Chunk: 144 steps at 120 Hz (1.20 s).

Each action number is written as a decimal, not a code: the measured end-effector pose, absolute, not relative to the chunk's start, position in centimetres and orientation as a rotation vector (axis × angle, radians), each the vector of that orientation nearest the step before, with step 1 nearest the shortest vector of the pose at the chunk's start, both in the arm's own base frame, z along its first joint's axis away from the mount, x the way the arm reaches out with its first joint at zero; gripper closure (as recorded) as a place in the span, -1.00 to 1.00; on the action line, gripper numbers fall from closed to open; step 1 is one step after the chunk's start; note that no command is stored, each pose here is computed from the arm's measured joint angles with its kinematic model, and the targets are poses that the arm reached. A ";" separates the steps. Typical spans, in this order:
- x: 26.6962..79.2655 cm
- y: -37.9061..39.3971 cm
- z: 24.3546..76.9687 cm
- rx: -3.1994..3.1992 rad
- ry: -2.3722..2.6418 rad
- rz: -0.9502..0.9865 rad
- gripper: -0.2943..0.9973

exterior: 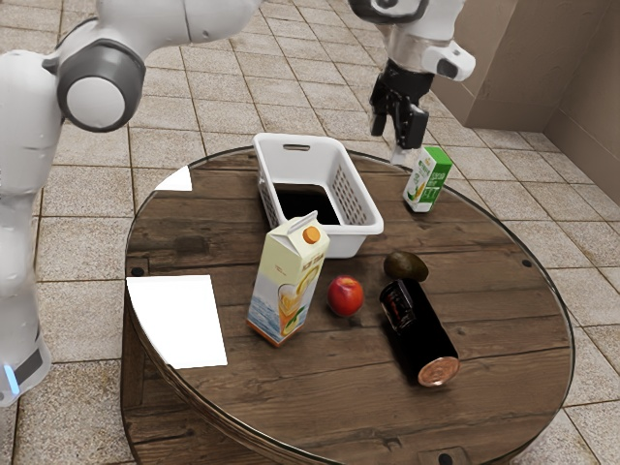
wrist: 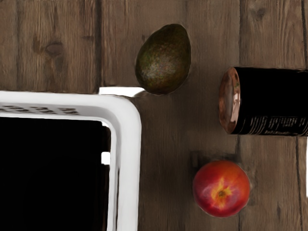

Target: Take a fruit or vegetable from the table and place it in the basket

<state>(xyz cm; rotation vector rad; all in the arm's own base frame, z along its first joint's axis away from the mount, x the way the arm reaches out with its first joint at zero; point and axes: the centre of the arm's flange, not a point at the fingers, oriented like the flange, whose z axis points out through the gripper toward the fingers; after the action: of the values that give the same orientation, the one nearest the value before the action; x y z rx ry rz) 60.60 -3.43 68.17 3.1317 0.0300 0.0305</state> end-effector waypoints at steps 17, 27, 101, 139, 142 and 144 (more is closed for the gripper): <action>62.1 -5.0 62.7 3.144 -0.024 -0.054 -0.54; 61.1 -6.0 60.2 3.147 -0.053 -0.092 -0.54; 58.4 -8.9 55.4 3.098 -0.126 0.110 -0.54; 58.3 -10.5 55.3 3.083 -0.168 0.144 -0.54; 58.4 -10.4 55.2 3.083 -0.165 0.144 -0.54; 58.3 -10.3 55.1 3.084 -0.163 0.141 -0.54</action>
<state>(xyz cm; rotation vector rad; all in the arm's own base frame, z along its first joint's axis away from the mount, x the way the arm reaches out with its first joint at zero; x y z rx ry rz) 58.33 -10.28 55.06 3.0839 -0.1627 0.1414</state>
